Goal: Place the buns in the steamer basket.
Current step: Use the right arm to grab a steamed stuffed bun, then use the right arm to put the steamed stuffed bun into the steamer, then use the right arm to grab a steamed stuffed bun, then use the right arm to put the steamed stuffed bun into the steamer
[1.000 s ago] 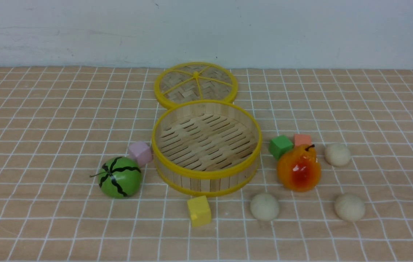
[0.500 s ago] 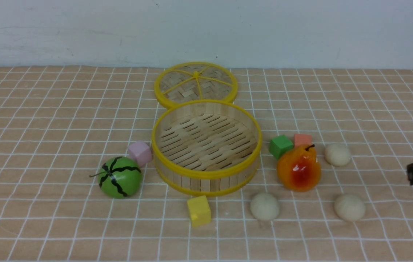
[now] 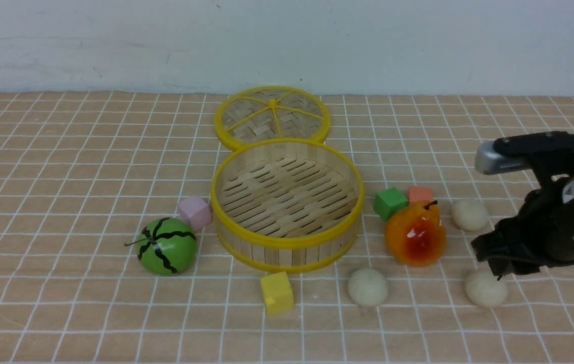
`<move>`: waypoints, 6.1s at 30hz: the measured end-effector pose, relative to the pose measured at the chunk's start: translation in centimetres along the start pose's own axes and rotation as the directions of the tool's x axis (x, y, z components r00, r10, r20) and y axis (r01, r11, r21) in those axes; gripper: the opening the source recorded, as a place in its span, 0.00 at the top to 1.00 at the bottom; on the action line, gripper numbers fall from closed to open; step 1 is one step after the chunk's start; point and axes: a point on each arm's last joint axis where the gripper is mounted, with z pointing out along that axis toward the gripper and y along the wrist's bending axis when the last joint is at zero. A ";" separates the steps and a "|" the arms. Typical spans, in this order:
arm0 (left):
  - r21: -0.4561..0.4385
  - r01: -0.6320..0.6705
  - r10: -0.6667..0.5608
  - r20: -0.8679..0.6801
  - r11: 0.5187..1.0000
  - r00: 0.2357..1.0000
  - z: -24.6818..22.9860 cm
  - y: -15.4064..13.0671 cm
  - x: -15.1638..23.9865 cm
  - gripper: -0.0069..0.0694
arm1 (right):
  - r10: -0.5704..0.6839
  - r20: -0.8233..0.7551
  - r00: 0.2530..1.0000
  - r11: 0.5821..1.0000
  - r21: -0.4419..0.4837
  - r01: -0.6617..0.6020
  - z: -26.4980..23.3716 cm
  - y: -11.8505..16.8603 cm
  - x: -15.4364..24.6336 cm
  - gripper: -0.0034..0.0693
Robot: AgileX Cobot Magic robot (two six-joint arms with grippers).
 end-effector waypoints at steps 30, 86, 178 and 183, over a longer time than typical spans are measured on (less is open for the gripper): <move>0.000 0.000 0.000 0.000 1.000 1.000 0.0 0.0 0.0 0.60 | -0.010 -0.076 0.997 0.991 0.131 0.020 7.8 -0.7 -1.2 0.97; 0.000 0.000 0.000 0.000 1.000 1.000 0.0 0.0 0.0 0.60 | -0.264 0.248 0.932 0.925 -0.207 0.318 2.7 12.2 -15.2 0.41; 0.000 0.000 0.000 0.000 1.000 1.000 0.0 0.0 0.0 0.60 | -0.012 0.263 0.965 0.831 -0.534 0.156 7.7 15.2 -14.0 0.95; 0.000 0.000 0.000 0.000 1.000 1.000 0.0 0.0 0.0 0.60 | -0.017 0.247 0.969 0.844 -0.517 0.146 10.5 15.4 -13.7 0.95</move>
